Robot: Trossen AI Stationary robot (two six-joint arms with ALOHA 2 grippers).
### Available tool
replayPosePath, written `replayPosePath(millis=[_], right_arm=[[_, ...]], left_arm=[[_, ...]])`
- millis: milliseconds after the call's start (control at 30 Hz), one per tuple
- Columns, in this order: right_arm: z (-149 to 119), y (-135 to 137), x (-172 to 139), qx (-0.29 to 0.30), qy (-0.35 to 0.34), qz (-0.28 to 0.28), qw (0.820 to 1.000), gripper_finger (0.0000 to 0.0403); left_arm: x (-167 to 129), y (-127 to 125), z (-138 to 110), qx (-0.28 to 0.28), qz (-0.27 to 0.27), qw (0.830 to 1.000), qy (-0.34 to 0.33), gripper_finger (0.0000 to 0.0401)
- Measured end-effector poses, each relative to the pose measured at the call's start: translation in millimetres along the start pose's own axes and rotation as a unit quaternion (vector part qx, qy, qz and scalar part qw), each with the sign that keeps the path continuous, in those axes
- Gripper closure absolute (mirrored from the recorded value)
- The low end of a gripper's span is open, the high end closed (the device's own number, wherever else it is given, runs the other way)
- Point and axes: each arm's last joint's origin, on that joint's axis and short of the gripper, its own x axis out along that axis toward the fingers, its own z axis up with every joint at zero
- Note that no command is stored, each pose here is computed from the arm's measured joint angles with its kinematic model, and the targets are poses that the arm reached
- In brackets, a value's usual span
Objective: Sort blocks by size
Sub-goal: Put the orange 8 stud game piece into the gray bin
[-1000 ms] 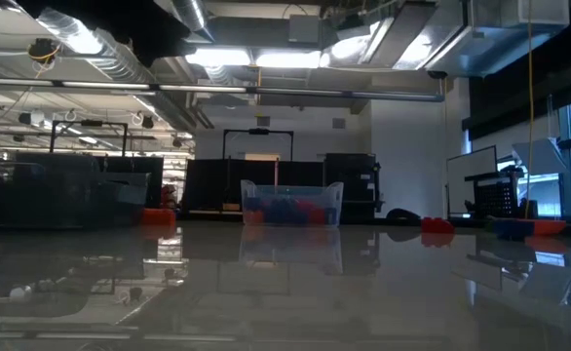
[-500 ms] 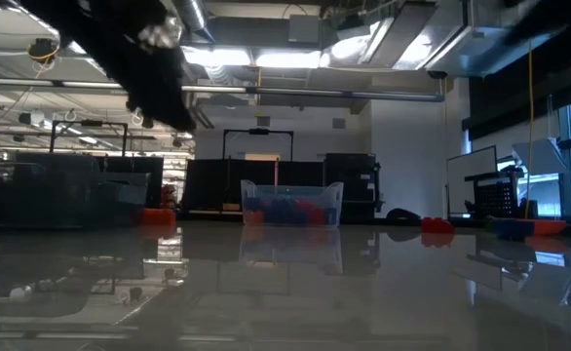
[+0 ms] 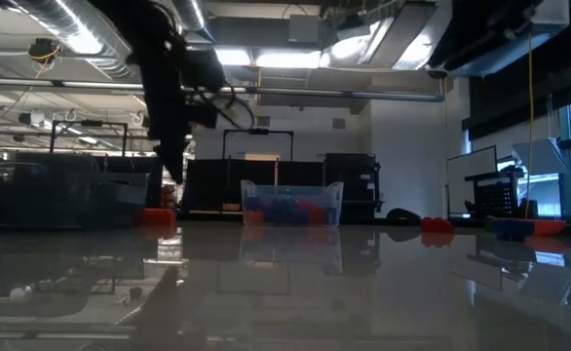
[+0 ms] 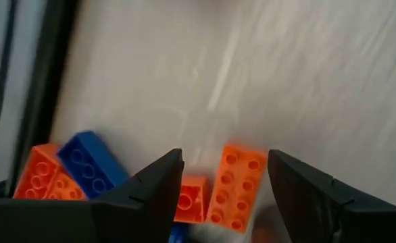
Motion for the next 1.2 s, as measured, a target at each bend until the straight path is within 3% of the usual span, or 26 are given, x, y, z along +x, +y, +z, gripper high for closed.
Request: replayPosePath(millis=[233, 600, 733, 933, 1100, 1200], right_arm=[[-7, 15, 13, -0.031, 0.014, -0.022, 0.999, 0.0123], [-14, 28, 22, -0.058, 0.024, -0.036, 0.997, 0.0123], [-15, 28, 22, -0.059, 0.024, -0.036, 0.997, 0.0123], [-15, 29, 22, -0.058, 0.033, -0.030, 0.997, 0.0123], [-14, 33, 22, -0.038, 0.049, -0.003, 0.998, 0.0123], [-12, 34, 22, -0.061, 0.031, -0.006, 0.998, 0.0123]], left_arm=[[38, -3, 1, 0.054, -0.023, 0.996, 0.072, 0.0196], [64, -6, 0, 0.071, -0.038, 0.990, 0.114, 0.0196], [67, -7, -1, 0.075, -0.043, 0.989, 0.124, 0.0207], [67, -7, -2, 0.077, -0.046, 0.988, 0.127, 0.0280], [63, -11, 1, 0.082, -0.042, 0.988, 0.122, 0.0280], [50, -13, 8, 0.091, -0.036, 0.990, 0.097, 0.0280]])
